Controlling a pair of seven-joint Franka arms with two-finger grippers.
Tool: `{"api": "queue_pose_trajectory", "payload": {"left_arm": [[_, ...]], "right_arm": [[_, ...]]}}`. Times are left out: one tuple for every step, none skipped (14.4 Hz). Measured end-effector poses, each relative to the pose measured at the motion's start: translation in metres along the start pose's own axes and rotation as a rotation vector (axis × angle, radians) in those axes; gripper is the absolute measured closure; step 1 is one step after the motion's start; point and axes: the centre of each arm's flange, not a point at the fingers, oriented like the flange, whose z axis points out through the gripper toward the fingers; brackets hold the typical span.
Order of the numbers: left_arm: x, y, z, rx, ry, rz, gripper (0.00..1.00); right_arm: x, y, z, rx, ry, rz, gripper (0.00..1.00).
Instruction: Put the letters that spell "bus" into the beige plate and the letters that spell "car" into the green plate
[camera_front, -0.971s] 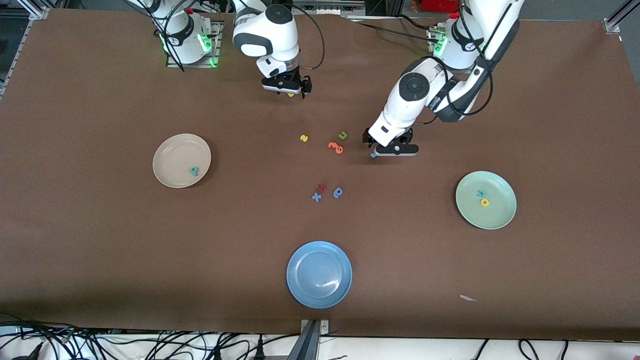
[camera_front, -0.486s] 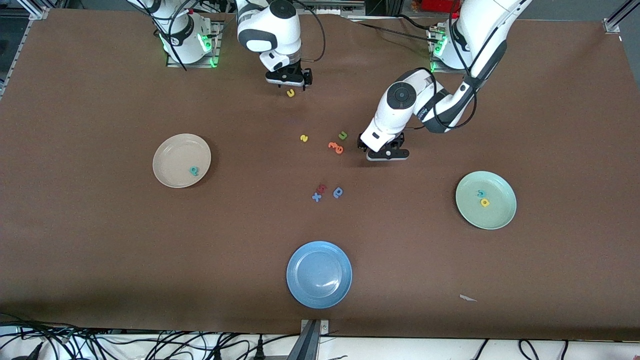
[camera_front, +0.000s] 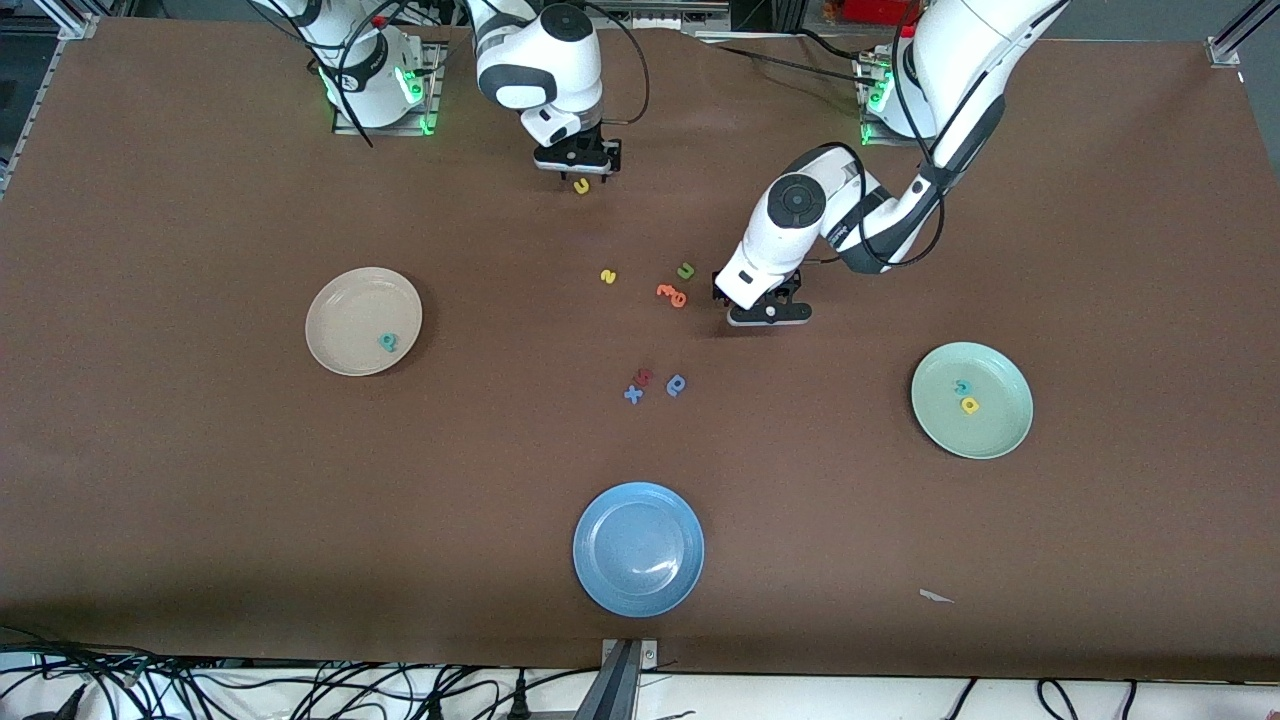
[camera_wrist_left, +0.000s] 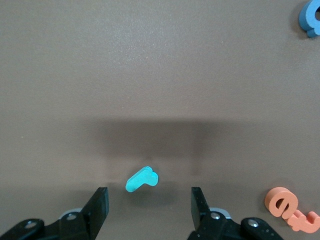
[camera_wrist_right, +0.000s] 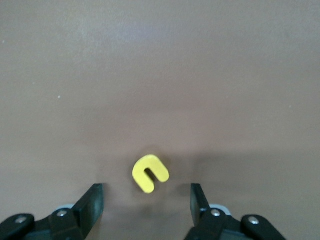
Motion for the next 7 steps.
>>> {"api": "queue_pose_trajectory", "payload": {"left_arm": [[0.000, 0.000, 0.001, 0.000, -0.002, 0.000, 0.30], [0.001, 0.000, 0.003, 0.000, -0.003, 0.002, 0.30], [0.002, 0.001, 0.004, 0.001, -0.003, 0.005, 0.32], [0.003, 0.001, 0.006, 0.003, -0.002, 0.007, 0.33], [0.004, 0.001, 0.008, 0.006, 0.000, 0.010, 0.33], [0.004, 0.002, 0.010, 0.008, 0.001, 0.012, 0.37], [0.004, 0.002, 0.011, 0.007, -0.001, 0.011, 0.42]], "right_arm": [[0.003, 0.002, 0.001, -0.002, 0.006, -0.002, 0.25], [0.007, 0.004, 0.002, -0.003, 0.012, -0.005, 0.29], [0.010, 0.005, 0.003, -0.001, 0.017, -0.007, 0.29], [0.012, 0.005, 0.003, 0.004, 0.019, -0.007, 0.30], [0.013, 0.005, 0.003, 0.007, 0.020, -0.009, 0.32], [0.013, 0.005, 0.003, 0.009, 0.023, -0.011, 0.38], [0.013, 0.005, 0.003, 0.009, 0.024, -0.012, 0.38]]}}
